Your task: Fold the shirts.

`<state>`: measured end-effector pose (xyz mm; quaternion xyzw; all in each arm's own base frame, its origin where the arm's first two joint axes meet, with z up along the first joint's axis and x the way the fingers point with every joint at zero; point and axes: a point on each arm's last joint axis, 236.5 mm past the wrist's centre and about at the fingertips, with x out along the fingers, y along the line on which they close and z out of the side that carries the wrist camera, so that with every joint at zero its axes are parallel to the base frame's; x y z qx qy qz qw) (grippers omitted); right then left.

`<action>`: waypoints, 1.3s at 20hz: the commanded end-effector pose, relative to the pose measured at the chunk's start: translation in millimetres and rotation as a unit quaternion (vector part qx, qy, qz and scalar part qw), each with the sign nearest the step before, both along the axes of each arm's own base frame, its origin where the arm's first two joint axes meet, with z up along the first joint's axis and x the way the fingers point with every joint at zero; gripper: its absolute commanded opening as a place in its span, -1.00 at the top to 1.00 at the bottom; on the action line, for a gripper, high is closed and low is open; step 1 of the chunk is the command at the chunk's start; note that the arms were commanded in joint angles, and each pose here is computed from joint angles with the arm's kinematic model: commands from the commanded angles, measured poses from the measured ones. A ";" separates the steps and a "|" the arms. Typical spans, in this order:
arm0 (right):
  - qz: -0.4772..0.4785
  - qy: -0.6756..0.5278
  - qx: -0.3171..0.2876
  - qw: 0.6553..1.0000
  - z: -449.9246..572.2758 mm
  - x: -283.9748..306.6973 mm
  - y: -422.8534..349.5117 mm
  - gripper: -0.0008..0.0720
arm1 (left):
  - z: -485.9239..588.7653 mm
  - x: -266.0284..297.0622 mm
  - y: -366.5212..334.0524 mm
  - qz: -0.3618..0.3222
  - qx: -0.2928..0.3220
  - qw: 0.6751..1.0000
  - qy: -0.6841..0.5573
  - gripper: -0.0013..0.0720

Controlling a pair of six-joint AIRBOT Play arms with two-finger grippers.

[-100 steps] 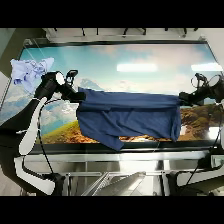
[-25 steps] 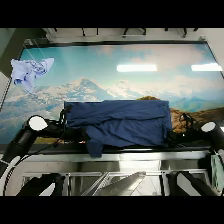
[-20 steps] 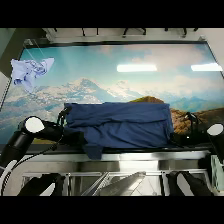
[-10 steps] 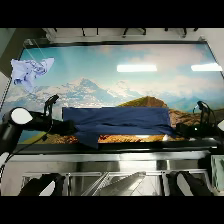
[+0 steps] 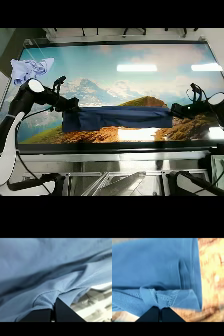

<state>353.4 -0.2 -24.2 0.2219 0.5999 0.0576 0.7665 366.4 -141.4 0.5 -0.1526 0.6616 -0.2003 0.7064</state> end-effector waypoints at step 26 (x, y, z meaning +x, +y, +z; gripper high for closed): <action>-0.003 0.021 0.095 0.995 5.5 17.7 -54.1 -0.97 | 40.7 61.0 91.4 0.085 0.011 0.995 -0.041 -0.81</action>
